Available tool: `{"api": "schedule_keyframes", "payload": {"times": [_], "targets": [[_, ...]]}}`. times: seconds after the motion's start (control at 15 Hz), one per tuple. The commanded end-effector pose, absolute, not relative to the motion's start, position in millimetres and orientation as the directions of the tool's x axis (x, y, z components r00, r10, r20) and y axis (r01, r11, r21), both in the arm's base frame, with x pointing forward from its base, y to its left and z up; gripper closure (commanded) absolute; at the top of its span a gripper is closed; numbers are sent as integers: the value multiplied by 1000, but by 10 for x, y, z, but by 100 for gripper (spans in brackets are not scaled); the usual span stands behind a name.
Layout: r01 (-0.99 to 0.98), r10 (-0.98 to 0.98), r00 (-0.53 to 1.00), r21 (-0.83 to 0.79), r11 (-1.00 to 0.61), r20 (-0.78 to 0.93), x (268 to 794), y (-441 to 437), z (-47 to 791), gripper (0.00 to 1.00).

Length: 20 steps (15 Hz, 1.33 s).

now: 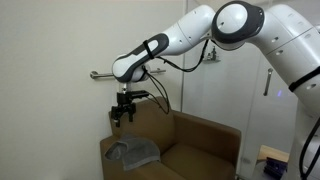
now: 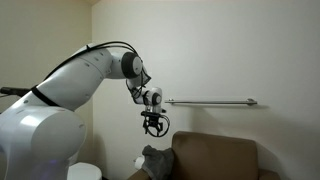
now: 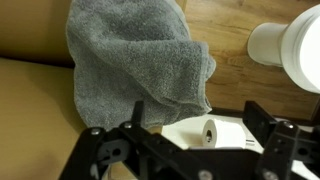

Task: Move the towel from the arm rest to the seat

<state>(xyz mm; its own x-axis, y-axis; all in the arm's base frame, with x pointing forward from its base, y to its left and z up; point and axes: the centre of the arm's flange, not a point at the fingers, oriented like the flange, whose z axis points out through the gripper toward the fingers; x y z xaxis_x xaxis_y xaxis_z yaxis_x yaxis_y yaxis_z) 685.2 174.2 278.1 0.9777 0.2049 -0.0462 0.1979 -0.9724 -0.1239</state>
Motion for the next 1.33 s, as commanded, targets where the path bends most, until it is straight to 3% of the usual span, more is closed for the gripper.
{"api": "schedule_keyframes", "payload": {"times": [0.0,1.27], "targets": [[168,167,986,-121,-978,17,6773,1811,2441,0],[61,63,998,-68,-996,-26,6731,1920,1606,0]]}}
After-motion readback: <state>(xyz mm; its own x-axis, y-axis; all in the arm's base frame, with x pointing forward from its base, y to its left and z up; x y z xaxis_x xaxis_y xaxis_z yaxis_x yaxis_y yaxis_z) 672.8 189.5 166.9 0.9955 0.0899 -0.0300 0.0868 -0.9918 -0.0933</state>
